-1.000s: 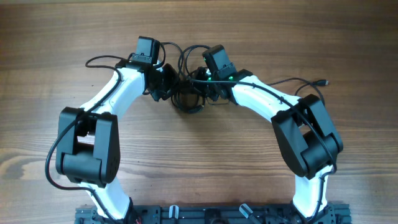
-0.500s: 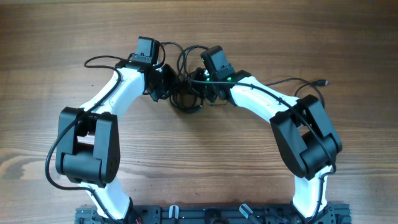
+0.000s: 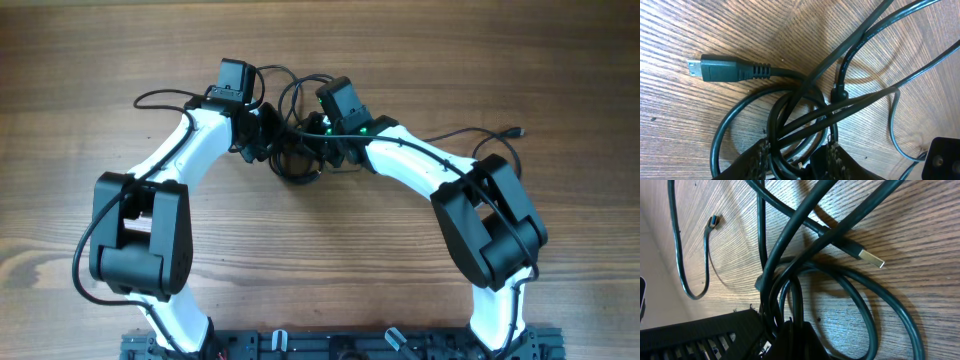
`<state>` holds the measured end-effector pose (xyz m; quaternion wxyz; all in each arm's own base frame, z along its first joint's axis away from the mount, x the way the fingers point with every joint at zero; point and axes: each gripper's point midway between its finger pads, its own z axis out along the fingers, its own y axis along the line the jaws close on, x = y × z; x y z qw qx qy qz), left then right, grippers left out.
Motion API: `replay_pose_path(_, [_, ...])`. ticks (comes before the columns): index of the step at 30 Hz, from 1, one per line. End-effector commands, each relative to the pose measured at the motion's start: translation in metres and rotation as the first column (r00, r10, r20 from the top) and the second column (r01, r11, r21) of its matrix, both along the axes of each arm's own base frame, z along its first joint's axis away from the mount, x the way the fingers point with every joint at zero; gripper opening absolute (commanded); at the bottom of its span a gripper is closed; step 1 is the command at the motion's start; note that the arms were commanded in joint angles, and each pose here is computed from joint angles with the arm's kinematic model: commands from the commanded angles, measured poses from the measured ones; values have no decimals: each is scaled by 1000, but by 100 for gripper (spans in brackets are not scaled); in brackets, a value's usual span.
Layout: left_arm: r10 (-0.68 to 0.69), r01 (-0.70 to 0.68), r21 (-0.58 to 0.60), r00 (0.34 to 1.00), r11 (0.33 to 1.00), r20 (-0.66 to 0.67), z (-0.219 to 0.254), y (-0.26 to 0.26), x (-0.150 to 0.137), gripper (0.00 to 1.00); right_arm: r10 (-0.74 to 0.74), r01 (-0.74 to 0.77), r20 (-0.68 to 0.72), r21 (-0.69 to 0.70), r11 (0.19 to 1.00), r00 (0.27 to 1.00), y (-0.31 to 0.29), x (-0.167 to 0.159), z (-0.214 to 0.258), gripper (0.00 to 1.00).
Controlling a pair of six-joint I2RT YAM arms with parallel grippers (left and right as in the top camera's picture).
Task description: Untangle cables
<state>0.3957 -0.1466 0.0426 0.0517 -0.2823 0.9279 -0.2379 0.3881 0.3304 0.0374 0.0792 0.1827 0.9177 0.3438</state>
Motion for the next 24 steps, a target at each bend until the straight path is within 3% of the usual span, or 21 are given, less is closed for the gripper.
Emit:
replay_pose_path(1, [-13,13,-22,1000,1000,-2,3,-6,1,40,28,-28,-14,-1,1000,1000,11,-10,-9,4])
replay_pose_path(7, [-54,51,-133,998,990,-23,11,-23,-6,38,-15,15,-11,-20,1000,1000,6,-6,-11,4])
replay_pose_path(16, [-49,42,-131,998,991,-51,10,-22,-11,35,-26,26,1,-36,999,1000,4,-3,-12,4])
replay_pose_path(20, [-26,21,-93,998,995,-50,6,-16,-9,25,-21,21,-6,-27,999,1000,5,-4,-11,4])
replay_pose_path(24, [77,-76,10,995,997,-66,-2,2,-6,25,-7,6,-12,-6,1000,1000,9,-6,-9,4])
